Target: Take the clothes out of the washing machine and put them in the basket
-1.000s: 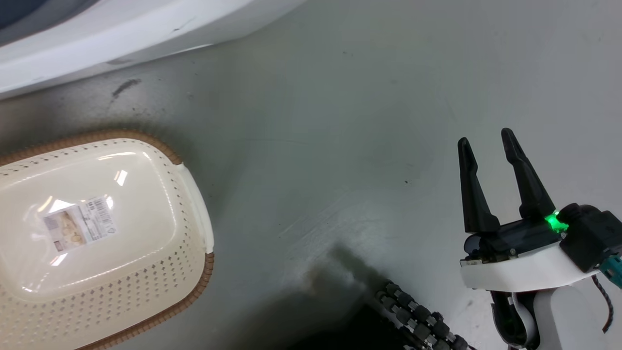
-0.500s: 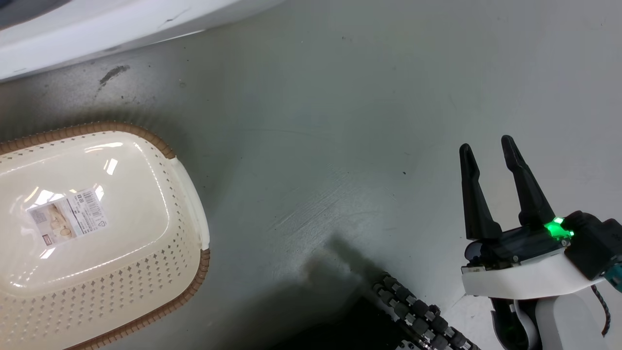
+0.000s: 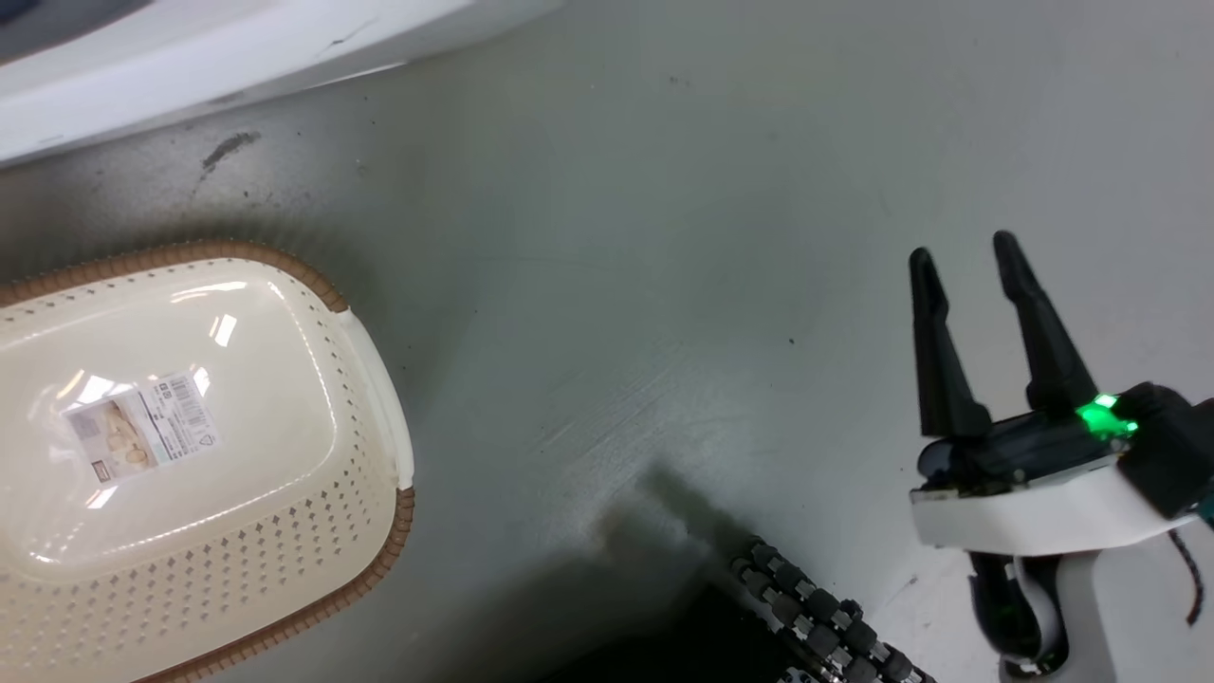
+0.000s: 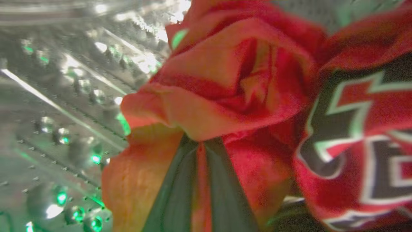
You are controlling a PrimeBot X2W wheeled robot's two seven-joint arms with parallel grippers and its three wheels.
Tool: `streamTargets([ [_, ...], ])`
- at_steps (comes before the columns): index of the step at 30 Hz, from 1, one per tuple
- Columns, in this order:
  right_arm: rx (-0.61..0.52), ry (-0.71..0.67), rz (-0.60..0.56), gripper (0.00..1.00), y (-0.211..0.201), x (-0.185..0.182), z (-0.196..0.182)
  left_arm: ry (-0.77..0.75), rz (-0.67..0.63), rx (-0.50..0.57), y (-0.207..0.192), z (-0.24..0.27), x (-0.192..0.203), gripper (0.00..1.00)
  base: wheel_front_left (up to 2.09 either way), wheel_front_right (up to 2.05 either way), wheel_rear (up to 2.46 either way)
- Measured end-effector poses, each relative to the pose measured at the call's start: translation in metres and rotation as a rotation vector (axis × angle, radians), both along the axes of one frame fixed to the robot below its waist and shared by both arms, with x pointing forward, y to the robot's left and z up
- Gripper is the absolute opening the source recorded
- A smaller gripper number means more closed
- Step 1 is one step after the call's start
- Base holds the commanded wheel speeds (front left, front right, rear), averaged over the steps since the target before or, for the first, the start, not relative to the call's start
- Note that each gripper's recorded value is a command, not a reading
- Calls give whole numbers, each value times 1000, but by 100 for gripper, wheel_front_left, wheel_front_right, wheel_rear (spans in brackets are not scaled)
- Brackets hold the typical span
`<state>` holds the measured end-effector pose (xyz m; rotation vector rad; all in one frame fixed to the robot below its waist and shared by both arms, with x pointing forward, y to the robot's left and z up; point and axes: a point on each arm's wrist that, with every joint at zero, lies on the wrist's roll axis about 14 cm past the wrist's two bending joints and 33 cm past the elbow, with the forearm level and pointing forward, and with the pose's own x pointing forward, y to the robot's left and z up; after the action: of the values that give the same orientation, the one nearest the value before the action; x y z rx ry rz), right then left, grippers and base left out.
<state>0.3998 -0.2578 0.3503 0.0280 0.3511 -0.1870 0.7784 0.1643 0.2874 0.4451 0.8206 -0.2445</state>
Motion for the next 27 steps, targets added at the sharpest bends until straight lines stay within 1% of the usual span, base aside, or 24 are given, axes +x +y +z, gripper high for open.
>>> streamTargets([
  [6, -34, -58, -15, 100, -12, 7, 19, -143, -45, -63, -13, 28, 1, 0, 0, 0, 0],
  [8, -40, -80, -11, 100, -13, 10, 25, -197, -87, -67, -20, 36, -4, 0, 0, 0, 0],
  [10, -42, -102, -6, 100, -12, 14, 31, -227, -115, -86, -25, 39, -13, 0, 0, 0, 0],
  [15, -50, -158, 17, 100, -7, 21, 49, -336, -121, -160, -30, 53, -39, 0, 0, 0, 0],
  [20, -54, -199, 36, 100, -1, 18, 65, -489, -103, -249, -33, 86, -64, 0, 0, 0, 0],
  [22, -61, -219, 45, 100, 1, 17, 74, -548, -129, -265, -38, 99, -77, 0, 0, 0, 0],
  [27, -54, -275, 51, 100, 6, 9, 96, -607, -126, -279, -37, 127, -112, 0, 0, 0, 0],
])
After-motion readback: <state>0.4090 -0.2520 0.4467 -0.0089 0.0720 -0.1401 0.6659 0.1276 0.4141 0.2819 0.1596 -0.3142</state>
